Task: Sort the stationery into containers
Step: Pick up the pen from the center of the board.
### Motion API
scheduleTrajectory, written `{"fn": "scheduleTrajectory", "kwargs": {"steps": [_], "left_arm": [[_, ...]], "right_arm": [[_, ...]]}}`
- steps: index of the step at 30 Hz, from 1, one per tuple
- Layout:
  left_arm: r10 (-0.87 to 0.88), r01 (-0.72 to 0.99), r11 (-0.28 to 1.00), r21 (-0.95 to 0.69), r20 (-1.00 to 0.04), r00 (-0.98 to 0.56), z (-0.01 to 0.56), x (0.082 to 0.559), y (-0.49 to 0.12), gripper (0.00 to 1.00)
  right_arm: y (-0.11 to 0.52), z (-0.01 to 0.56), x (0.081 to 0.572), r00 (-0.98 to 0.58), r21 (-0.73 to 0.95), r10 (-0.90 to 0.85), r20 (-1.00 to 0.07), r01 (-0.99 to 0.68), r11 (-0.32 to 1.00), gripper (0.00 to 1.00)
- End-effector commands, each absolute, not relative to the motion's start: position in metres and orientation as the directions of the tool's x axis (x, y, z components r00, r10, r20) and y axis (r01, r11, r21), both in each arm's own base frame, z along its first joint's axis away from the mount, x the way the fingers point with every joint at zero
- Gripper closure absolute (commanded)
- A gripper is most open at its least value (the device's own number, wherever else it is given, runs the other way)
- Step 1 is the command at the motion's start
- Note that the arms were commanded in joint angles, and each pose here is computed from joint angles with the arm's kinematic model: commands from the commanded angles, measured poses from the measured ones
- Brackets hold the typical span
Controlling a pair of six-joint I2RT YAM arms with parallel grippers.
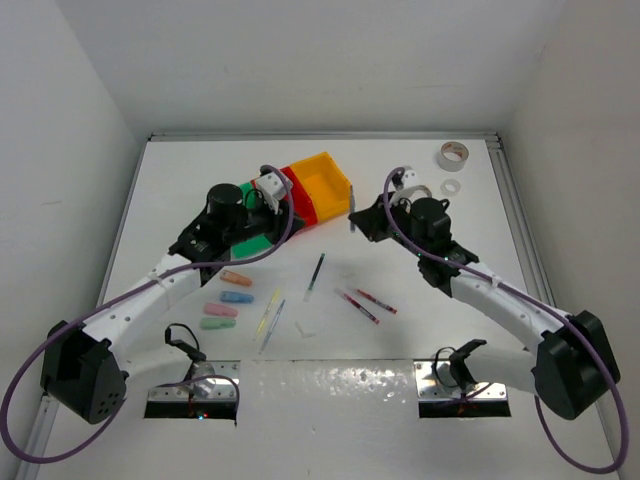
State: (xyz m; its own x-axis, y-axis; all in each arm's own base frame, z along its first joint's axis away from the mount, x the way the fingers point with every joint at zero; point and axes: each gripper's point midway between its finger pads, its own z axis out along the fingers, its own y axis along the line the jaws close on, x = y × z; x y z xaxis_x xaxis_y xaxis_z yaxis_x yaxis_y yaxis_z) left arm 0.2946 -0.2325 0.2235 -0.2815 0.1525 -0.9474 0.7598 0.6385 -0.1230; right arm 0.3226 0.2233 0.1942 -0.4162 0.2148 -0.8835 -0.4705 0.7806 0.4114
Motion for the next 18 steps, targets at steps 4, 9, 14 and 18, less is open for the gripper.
{"fn": "scheduleTrajectory", "kwargs": {"steps": [4, 9, 14, 18], "left_arm": [[-0.118, 0.787, 0.581, -0.206, -0.979, -0.169, 0.3, 0.307, -0.242, 0.7], [-0.152, 0.863, 0.464, -0.201, -0.978, -0.146, 0.306, 0.291, -0.254, 0.63], [-0.128, 0.916, 0.373, -0.146, -0.986, -0.105, 0.305, 0.277, -0.262, 0.62], [-0.128, 0.947, 0.301, -0.111, -0.989, -0.076, 0.308, 0.266, -0.267, 0.55]], "right_arm": [[0.288, 0.265, 0.298, -0.163, 0.237, 0.176, -0.971, -0.775, 0.586, 1.0], [0.302, 0.284, 0.282, -0.069, 0.183, 0.228, -0.971, -0.827, 0.532, 1.0], [0.307, 0.288, 0.279, -0.049, 0.175, 0.243, -0.969, -0.828, 0.532, 1.0], [0.311, 0.288, 0.278, -0.037, 0.166, 0.243, -0.969, -0.829, 0.534, 1.0]]}}
